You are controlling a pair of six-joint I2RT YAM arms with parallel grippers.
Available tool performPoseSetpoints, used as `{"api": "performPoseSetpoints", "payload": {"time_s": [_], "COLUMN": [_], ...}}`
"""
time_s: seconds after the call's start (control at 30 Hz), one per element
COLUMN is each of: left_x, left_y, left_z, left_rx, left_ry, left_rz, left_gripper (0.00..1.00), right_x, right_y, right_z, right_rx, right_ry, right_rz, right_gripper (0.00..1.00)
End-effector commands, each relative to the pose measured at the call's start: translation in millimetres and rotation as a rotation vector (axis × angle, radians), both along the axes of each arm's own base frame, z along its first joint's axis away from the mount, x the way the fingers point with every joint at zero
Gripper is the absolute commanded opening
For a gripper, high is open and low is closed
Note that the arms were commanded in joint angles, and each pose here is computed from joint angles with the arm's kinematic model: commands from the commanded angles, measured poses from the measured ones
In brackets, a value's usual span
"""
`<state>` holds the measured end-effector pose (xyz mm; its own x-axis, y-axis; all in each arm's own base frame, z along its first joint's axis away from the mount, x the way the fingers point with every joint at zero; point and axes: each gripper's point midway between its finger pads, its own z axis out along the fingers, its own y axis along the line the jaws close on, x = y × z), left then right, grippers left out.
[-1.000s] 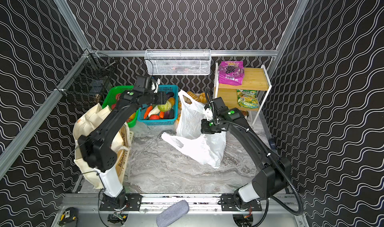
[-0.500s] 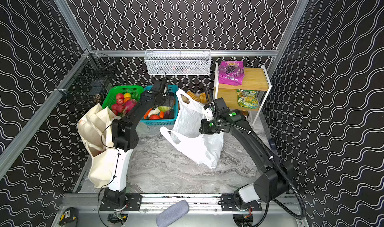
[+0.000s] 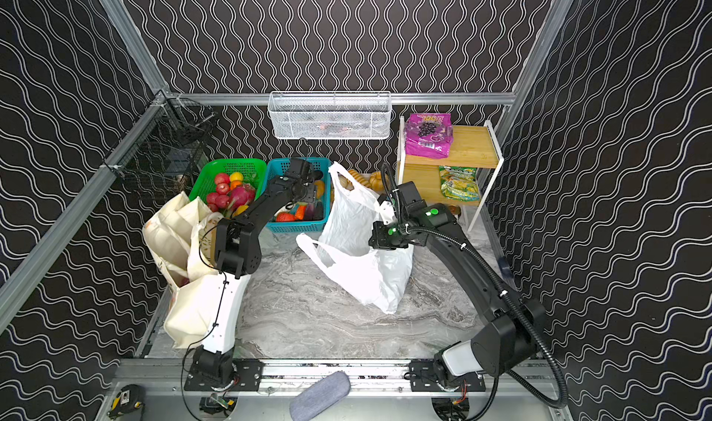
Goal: Place the mixed food into the grocery bags and tie them
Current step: 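Grasp the green cabbage in the teal basket with the left gripper, then carry the cabbage into the open plastic bag held by the right gripper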
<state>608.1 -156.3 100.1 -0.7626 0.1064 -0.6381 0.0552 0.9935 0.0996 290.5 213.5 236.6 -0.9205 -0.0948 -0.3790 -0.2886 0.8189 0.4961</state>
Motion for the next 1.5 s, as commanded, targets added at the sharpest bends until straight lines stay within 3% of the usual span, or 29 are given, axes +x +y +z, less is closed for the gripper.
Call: {"api": "performPoseSetpoints", "payload": {"time_s": [0.0,0.1,0.23,0.37,0.47,0.7,0.8,0.97,1.1,1.17,1.27,1.33,1.4,1.47], "left_x": [-1,-15,-53,-99,-141,-251,-281,-310,-297,-295,-298,-304,-305,-303], "left_y": [-6,-17,-30,-45,-63,-92,-113,-158,-169,-177,-191,-196,-196,-190], "left_z": [17,63,135,176,200,263,259,210,175,170,170,173,181,194], "left_rx": [-0.035,-0.122,-0.251,-0.359,-0.435,-0.629,-0.675,-0.675,-0.538,-0.529,-0.529,-0.520,-0.509,-0.499], "left_ry": [-0.021,-0.087,-0.175,-0.182,-0.180,-0.323,-0.272,-0.024,0.043,0.061,0.066,0.067,0.045,-0.018], "left_rz": [-0.027,-0.071,-0.148,-0.235,-0.340,-0.611,-0.728,-0.852,-0.765,-0.773,-0.813,-0.853,-0.867,-0.855], "left_gripper": [0.43,0.34,0.33,0.32,0.30,0.25,0.25,0.27,0.29,0.31,0.45,0.62,0.72,0.96], "right_x": [1,2,4,10,15,19,17,14,9,8,5,4,2,0], "right_y": [0,-4,-6,-5,-5,-3,0,4,6,6,5,6,8,12], "right_z": [6,0,-11,-16,-17,-14,-13,-4,3,3,3,5,9,15], "right_rx": [0.011,-0.007,-0.031,-0.031,-0.039,-0.022,-0.004,0.031,0.058,0.060,0.064,0.074,0.105,0.139], "right_ry": [-0.025,-0.034,-0.029,-0.036,-0.043,-0.059,-0.057,-0.073,-0.088,-0.089,-0.089,-0.106,-0.124,-0.145], "right_rz": [0.000,-0.014,-0.021,-0.036,-0.046,-0.050,-0.047,-0.021,-0.001,-0.003,0.003,0.008,0.016,0.029], "right_gripper": [0.00,0.00,0.00,0.00,0.00,0.00,0.00,0.00,0.00,0.00,0.00,0.00,0.00,0.00]}}
